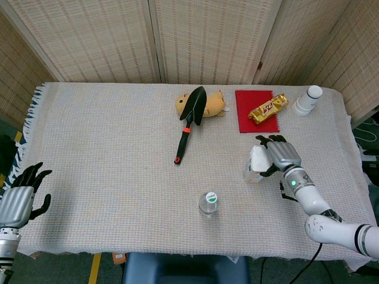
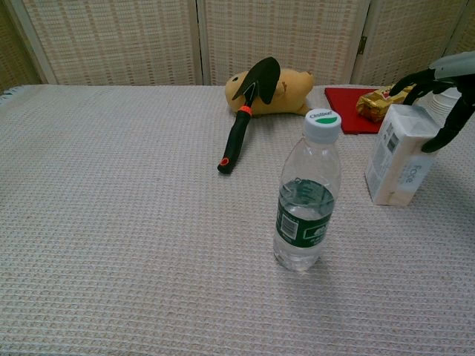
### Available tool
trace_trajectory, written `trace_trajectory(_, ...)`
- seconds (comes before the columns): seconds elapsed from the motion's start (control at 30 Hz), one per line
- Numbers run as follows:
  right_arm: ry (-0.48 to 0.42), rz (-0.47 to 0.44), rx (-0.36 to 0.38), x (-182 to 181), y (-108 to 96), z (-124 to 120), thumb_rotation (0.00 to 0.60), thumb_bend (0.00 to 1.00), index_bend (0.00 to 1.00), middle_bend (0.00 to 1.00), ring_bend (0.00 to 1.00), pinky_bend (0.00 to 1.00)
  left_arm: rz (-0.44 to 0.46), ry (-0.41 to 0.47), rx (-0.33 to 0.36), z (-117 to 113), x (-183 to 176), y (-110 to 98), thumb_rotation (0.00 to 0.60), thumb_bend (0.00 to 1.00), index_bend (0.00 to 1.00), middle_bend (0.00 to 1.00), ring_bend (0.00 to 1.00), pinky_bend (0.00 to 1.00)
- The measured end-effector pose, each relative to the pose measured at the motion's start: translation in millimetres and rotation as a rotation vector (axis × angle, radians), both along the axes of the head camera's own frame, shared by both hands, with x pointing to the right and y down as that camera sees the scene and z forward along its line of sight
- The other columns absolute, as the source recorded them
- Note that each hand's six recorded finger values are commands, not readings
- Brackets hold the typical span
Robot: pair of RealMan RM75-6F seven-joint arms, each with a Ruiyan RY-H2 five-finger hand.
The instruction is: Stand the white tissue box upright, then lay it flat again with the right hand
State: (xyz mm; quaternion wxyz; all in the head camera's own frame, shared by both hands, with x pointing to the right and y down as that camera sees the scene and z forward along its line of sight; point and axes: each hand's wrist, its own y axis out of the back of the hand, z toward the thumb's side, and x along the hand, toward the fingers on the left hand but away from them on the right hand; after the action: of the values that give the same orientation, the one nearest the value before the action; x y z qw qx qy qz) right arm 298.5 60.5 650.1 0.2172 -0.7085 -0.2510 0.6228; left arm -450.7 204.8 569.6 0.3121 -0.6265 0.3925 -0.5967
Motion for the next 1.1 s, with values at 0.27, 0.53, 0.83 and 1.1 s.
trace_trajectory(0.27, -0.007, -0.012, -0.004, -5.7, 0.0, 0.8, 0.6, 0.03, 0.17, 0.22, 0.18, 0.0, -0.001, 0.002, 0.002, -0.9, -0.3, -0.4, 0.6, 0.49, 0.18, 0.0, 0.0, 0.16)
trace_trajectory(0.53, -0.005, -0.012, 0.0, -7.0, 0.4, 1.0, 0.6, 0.03, 0.25, 0.24, 0.21, 0.0, -0.003, 0.004, 0.002, -1.5, -0.7, -0.2, 0.6, 0.49, 0.18, 0.0, 0.0, 0.16)
trace_trajectory(0.83, 0.0, -0.011, 0.008, -5.8, 0.6, 1.0, 0.6, 0.05, 0.31, 0.29, 0.27, 0.0, -0.001, 0.005, 0.003, -1.8, -0.2, 0.1, 0.6, 0.49, 0.18, 0.0, 0.0, 0.16)
trace_trajectory(1.1, -0.002, -0.015, 0.049, -7.2, -3.5, -2.2, 0.6, 0.23, 0.43, 0.44, 0.41, 0.0, 0.002, 0.006, 0.0, -1.1, 0.6, 0.5, 0.6, 0.49, 0.18, 0.0, 0.0, 0.16)
